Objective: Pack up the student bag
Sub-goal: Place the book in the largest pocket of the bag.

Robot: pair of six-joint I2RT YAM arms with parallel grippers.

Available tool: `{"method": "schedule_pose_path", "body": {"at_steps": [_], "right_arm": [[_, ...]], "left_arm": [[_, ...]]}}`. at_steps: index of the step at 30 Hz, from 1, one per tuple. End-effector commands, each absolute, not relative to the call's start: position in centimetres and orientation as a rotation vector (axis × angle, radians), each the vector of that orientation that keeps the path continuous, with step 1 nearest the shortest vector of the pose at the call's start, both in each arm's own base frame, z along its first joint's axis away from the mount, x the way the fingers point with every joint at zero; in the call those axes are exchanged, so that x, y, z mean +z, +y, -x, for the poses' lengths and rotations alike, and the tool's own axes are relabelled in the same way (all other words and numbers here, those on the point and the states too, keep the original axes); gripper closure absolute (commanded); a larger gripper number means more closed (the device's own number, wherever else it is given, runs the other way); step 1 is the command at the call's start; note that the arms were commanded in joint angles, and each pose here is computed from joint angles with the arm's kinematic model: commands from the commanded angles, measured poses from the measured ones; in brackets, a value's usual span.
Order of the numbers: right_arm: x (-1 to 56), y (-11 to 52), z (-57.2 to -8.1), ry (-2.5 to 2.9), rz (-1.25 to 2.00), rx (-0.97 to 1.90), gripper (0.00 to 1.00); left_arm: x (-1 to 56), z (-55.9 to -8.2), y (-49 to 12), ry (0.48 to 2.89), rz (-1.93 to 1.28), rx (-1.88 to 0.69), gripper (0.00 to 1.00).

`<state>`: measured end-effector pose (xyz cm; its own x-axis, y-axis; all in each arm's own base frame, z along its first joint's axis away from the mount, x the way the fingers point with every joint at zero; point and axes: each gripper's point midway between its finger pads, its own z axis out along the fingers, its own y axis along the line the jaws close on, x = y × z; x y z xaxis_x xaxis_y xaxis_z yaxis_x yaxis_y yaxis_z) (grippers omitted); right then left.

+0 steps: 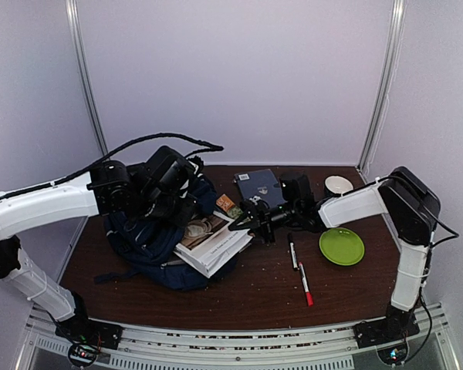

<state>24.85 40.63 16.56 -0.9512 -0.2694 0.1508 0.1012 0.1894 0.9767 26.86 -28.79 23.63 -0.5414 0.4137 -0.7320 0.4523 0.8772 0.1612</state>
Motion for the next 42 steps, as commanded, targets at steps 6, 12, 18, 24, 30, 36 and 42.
{"method": "schedule_pose_path", "body": {"at_steps": [6,12,18,24,30,36,42], "right_arm": [[20.5,44.6,-26.6,-1.997,-0.166,-2.095,0.82],[18.4,46.7,-27.5,-2.071,-0.111,-2.065,0.83],[17.1,48.0,-30.2,-2.213,-0.062,-2.068,0.85],[15.5,49.4,-31.5,-2.324,0.022,-2.075,0.83],[13.4,49.4,-32.6,-2.514,0.094,-2.061,0.83],[14.6,51.1,-33.9,-2.571,0.058,-2.140,0.80],[12.2,52.7,-33.8,-2.651,0.004,-2.029,0.75]], "left_arm": [[29.5,-26.2,-31.9,2.033,-0.564,-0.288,1.00],[30.3,-25.1,-32.8,2.000,-0.632,-0.340,1.00],[30.9,-24.6,-32.6,1.987,-0.634,-0.361,1.00],[30.9,-24.7,-31.8,1.989,-0.590,-0.353,1.00],[30.7,-24.9,-31.2,1.992,-0.521,-0.359,1.00],[30.9,-24.6,-30.8,1.970,-0.477,-0.416,1.00],[31.1,-24.6,-30.6,1.961,-0.472,-0.416,1.00]]}}
